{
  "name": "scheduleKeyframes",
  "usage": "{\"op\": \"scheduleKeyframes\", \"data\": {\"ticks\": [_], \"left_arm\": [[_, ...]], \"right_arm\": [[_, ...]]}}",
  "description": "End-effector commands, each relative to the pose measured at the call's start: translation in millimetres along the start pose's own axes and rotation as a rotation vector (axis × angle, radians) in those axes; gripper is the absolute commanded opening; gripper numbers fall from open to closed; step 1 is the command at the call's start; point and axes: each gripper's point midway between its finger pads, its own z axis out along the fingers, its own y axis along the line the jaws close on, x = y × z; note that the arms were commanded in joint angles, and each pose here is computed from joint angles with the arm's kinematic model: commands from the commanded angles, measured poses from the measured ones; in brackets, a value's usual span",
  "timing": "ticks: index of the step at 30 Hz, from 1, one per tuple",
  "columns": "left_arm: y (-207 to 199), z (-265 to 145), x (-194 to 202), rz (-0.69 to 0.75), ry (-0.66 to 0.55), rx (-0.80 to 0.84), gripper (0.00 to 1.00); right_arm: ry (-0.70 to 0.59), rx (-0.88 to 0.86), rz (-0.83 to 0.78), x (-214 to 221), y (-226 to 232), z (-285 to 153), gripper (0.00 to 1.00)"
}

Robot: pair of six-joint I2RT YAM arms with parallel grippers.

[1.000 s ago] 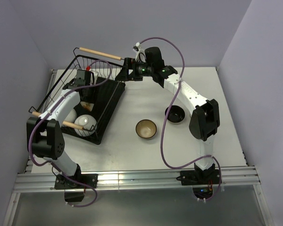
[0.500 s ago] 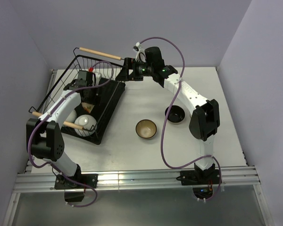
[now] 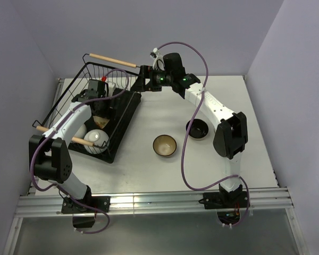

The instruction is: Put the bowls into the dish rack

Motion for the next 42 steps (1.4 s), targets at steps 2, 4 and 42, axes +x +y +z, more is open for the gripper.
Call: {"op": "scheduleKeyframes", "data": {"ticks": [2,4,42], "left_arm": [[-11.5,-27.0,-23.3,-0.032,-0.072,0.07,1.0],[-12.6,-29.3,-26.9,-0.032,-0.081,0.078,0.99],[-9.7,-148.0,-119.5,-0.107,-0.455,0.493,1.0]], "right_arm": [[-0.096,-0.029,-0.075,-34.9,30.1,-27.8,1.0],[-0.096,-0.029,-0.077,-35.0,30.4,-28.3,1.0],[-0.038,0.206,-0.175,-15.0,-26.4,-157.5,1.0]]}}
